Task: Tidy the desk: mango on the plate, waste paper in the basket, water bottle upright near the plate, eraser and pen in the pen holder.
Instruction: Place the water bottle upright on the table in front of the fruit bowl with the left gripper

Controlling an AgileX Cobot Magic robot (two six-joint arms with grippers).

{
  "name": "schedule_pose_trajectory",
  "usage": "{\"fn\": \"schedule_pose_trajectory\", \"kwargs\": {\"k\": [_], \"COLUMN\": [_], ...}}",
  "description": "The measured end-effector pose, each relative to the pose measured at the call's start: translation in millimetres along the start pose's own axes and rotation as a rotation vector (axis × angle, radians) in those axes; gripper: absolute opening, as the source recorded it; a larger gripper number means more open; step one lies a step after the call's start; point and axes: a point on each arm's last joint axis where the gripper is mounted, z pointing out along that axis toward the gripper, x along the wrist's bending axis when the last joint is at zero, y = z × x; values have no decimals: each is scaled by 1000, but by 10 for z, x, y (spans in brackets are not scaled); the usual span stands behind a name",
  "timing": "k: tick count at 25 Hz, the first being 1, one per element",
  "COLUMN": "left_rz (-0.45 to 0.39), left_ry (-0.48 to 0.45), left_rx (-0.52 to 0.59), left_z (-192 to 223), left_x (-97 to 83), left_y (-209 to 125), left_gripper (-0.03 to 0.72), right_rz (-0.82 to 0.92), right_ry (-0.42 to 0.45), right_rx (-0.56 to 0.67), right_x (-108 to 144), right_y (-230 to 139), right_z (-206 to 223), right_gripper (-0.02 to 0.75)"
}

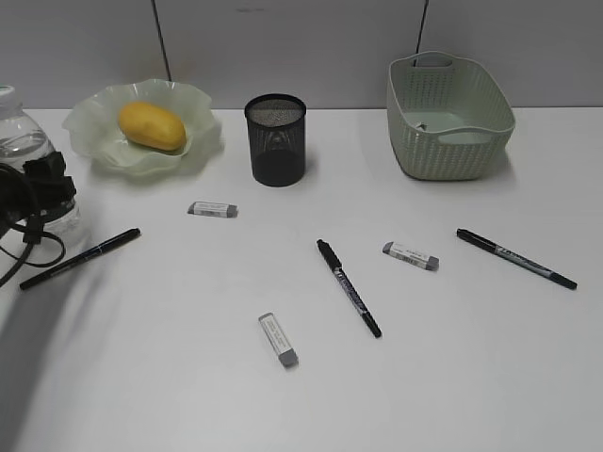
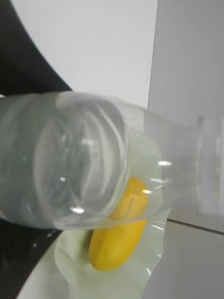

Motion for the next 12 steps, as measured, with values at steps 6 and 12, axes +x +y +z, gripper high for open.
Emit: {"fn": "schedule_pose_trajectory", "kwargs": {"k": [6,12], "left_rz": [-4,-2], "left_ry": [-4,-4], "left_rx": [-25,-26], "left_z": [199,235], "left_x": [-18,-15], "left_y": [-42,-93], "left_gripper": [490,494], "right_rz": [0,0], "right_ry": [0,0], "right_rx": [0,1], "right_x": [0,0], "right_y": [-1,-3], "right_z": [1,4], "right_gripper": [559,559]}}
